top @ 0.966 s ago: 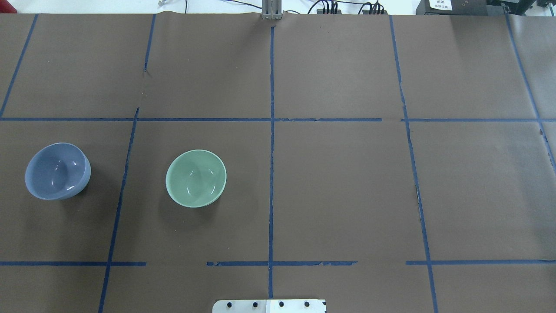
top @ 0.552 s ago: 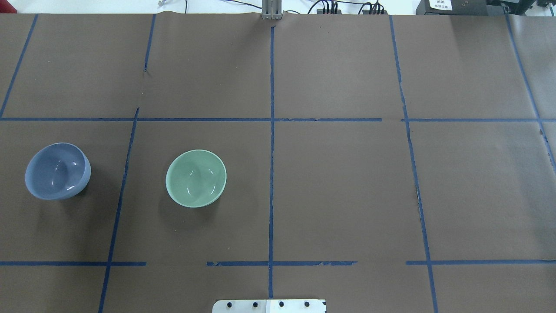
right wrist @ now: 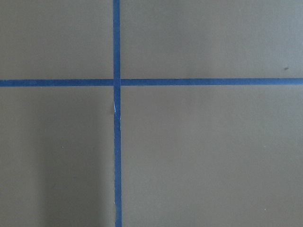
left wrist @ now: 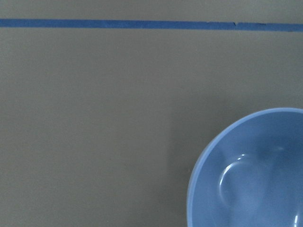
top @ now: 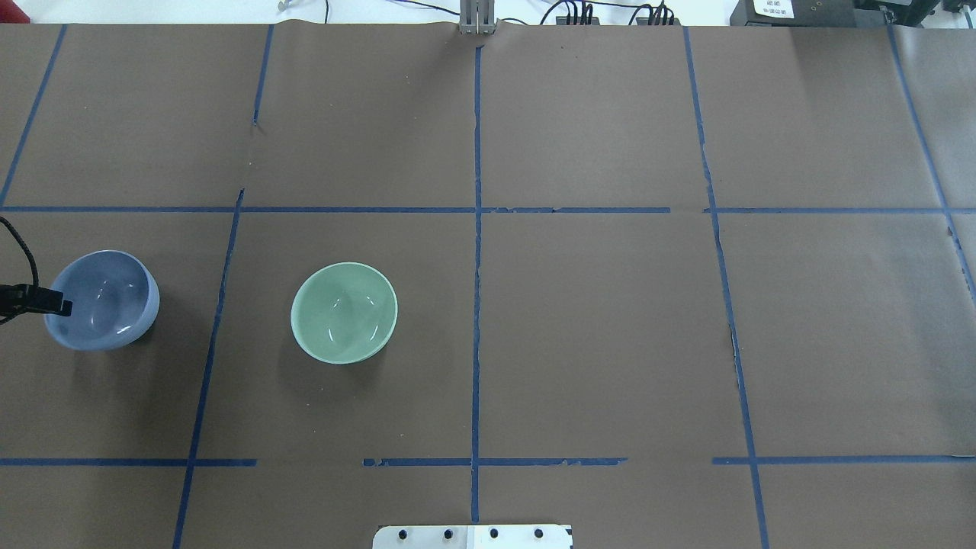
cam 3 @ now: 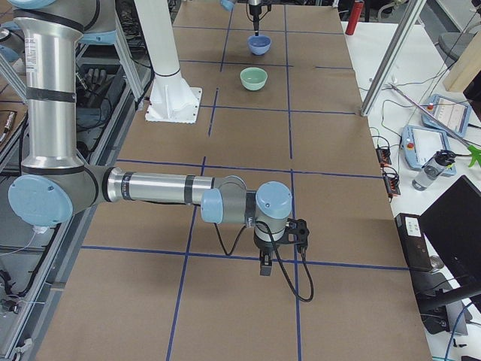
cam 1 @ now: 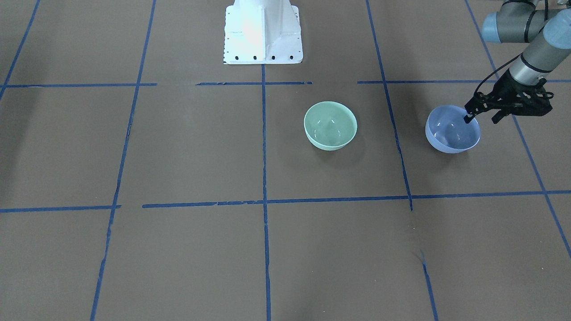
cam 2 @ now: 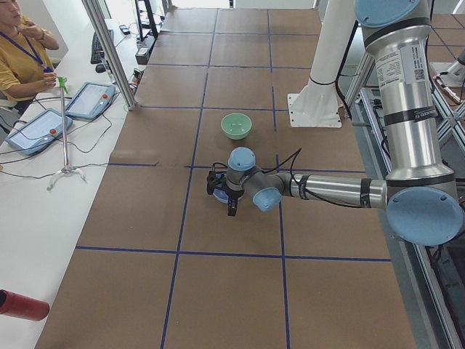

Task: Stack blue bowl on green bowl
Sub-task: 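Reach the left gripper down to the blue bowl's rim and grasp it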

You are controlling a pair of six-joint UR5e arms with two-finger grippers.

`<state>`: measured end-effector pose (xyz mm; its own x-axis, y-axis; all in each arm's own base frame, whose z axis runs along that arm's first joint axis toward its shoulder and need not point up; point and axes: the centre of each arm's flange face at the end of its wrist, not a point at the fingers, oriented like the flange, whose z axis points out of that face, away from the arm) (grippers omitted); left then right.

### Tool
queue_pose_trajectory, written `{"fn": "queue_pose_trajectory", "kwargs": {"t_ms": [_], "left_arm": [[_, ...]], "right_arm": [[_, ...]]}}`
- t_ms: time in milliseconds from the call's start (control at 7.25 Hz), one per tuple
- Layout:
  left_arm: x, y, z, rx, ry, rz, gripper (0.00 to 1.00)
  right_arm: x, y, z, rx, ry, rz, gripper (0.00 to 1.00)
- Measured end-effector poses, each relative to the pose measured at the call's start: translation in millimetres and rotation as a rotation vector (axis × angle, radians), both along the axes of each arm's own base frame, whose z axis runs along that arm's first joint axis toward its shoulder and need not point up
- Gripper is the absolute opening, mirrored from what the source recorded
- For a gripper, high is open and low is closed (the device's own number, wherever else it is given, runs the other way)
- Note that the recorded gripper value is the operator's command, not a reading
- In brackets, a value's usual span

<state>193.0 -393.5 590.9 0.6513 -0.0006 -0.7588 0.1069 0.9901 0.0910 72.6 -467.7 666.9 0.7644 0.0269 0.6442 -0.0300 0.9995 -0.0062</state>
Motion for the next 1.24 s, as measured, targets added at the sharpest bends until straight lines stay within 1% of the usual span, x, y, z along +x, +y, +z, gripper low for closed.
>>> {"fn": "queue_pose_trajectory", "kwargs": {"t_ms": [276,690,828,966,1103,1241], "left_arm": [[6,-1,-3,-0.007,0.003,-0.001,0.0],[3,-3,-35,0.029,0.034,-0.009,0.0],[1,-7,-58,0.028,0.033,-0.02,0.0],[2,-17,-98,0.001,0.021,-0.037,0.0],[10,-31,-145,-0.046,0.017,-0.07,0.0],[25,-44,-189,-0.103,0.034,-0.115,0.0]], "right_arm": [[0,0,0,0.0,0.0,0.0,1.0],[0,0,0,0.0,0.0,0.0,1.0],[0,0,0,0.0,0.0,0.0,1.0],[0,0,0,0.0,0.0,0.0,1.0],[0,0,0,0.0,0.0,0.0,1.0],[0,0,0,0.0,0.0,0.0,1.0]]}}
